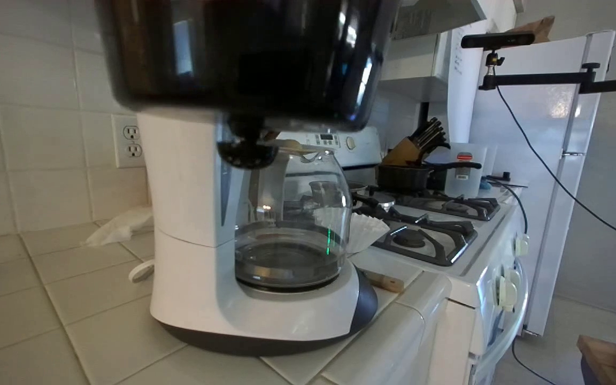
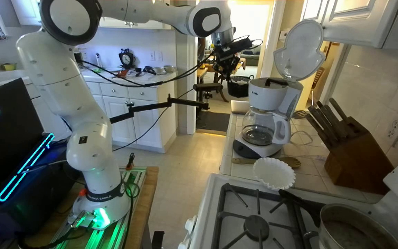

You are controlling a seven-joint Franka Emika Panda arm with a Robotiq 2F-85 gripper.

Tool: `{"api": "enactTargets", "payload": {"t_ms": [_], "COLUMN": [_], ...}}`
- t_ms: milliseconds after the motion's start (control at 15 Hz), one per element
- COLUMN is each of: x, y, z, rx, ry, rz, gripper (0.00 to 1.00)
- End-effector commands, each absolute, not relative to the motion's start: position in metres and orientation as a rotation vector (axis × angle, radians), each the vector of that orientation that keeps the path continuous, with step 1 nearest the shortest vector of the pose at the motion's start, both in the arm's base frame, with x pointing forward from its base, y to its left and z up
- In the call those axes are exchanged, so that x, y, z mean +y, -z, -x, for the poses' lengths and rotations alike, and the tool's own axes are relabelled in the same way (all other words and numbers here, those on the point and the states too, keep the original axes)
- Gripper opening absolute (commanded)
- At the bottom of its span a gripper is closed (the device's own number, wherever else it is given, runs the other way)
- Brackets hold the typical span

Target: Take the chamber out of the coffee maker.

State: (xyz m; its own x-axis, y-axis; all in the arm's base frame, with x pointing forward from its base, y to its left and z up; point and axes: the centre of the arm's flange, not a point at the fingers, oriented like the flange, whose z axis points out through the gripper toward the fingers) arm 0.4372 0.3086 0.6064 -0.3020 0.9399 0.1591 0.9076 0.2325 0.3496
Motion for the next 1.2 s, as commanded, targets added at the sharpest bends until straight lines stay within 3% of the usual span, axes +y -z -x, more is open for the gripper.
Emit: {"api": "enactTargets", "payload": {"t_ms": [0, 1133], "x": [0.300, 0.320], "y": [-0.568, -0.444], "z": [-0.435, -0.429], "rx": [2.379, 2.408], "ry": [-0.626, -0.711], "rz": [-1.782, -1.687], "gripper": [0.03, 0.03]}}
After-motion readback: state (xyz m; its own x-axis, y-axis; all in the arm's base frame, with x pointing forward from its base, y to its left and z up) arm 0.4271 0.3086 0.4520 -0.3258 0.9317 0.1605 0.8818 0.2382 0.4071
